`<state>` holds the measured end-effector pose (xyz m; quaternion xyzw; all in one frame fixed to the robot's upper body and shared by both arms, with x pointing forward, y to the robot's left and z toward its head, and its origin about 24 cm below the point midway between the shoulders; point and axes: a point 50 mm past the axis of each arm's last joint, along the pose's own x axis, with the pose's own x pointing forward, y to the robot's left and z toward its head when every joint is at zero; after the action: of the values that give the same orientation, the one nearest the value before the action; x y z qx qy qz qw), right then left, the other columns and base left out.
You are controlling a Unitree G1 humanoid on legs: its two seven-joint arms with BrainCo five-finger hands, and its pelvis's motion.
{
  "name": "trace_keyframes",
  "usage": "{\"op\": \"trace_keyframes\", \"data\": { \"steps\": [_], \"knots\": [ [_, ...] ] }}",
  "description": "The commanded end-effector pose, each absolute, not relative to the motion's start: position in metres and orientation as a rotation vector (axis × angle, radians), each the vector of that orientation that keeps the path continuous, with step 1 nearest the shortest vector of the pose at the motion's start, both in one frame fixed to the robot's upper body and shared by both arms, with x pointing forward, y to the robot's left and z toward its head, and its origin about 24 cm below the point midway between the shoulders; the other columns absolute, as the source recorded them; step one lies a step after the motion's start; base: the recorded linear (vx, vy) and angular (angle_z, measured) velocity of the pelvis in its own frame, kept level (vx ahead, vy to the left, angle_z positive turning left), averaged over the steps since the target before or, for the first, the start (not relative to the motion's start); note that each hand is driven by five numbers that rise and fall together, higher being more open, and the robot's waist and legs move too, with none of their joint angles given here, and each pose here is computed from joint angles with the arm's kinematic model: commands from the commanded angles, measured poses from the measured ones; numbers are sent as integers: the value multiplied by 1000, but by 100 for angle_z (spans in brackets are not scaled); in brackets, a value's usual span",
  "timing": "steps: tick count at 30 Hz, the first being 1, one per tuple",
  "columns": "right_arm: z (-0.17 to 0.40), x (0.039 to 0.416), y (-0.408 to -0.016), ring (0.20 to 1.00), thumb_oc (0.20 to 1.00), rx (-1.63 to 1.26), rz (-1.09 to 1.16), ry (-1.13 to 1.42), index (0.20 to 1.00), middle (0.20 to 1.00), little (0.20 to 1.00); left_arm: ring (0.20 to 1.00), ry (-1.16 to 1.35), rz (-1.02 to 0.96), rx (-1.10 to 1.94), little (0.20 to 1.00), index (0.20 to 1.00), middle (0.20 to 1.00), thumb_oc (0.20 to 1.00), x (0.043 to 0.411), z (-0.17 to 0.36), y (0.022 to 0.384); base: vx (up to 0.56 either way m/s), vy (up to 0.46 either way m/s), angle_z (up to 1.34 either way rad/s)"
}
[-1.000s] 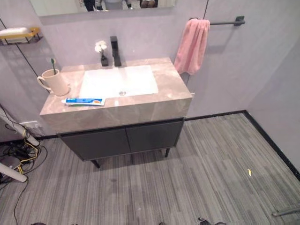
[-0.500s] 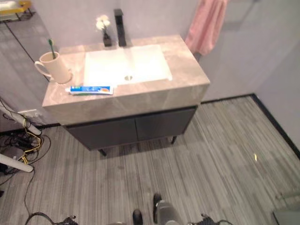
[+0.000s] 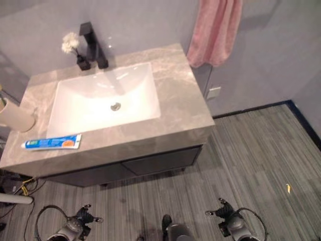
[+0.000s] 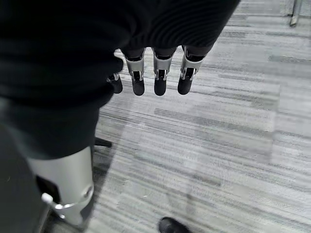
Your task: Put brush and paste in cup on sink, flatten towel.
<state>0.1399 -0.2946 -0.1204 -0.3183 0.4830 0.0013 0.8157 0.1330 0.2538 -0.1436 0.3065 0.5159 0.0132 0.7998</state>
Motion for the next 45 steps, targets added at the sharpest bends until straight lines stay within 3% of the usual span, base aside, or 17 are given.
{"op": "trace_keyframes", "data": {
  "steps": [1, 6, 11, 16, 25, 36, 45],
  "knots": [
    [-126, 117, -300, 1000, 1000, -707, 21, 1095, 1000, 1000, 1000, 1000, 1126, 94, 652, 1000, 1000, 1000, 1000, 129, -142, 265, 126, -132, -10],
    [-127, 105, -307, 1000, 1000, -687, -17, 1126, 1000, 1000, 1000, 1000, 1125, 118, 642, 1000, 1000, 1000, 1000, 129, -140, 270, 92, -147, -11],
    [-121, 104, -321, 1000, 1000, -692, -83, 1130, 1000, 1000, 1000, 1000, 1052, 168, 644, 1000, 1000, 1000, 1000, 153, -128, 278, -21, -123, 26],
    [-122, 98, -325, 1000, 1000, -688, -131, 1141, 1000, 1000, 1000, 1000, 1065, 174, 663, 1000, 1000, 1000, 1000, 150, -128, 281, 119, 105, 29],
    [-119, 122, -314, 1000, 1000, -700, -85, 1080, 1000, 1000, 1000, 1000, 1100, 158, 698, 1000, 1000, 1000, 1000, 132, -131, 289, 298, 364, -22],
    [-112, 143, -292, 1000, 1000, -678, -28, 927, 1000, 1000, 1000, 1000, 830, 80, 817, 1000, 1000, 1000, 1000, 164, -100, 292, 126, 266, -1],
    [-77, 179, -296, 1000, 1000, -707, -7, 715, 1000, 1000, 1000, 1000, 425, -23, 973, 1000, 1000, 1000, 1000, 200, -26, 294, 35, -34, -5]
  ]
}}
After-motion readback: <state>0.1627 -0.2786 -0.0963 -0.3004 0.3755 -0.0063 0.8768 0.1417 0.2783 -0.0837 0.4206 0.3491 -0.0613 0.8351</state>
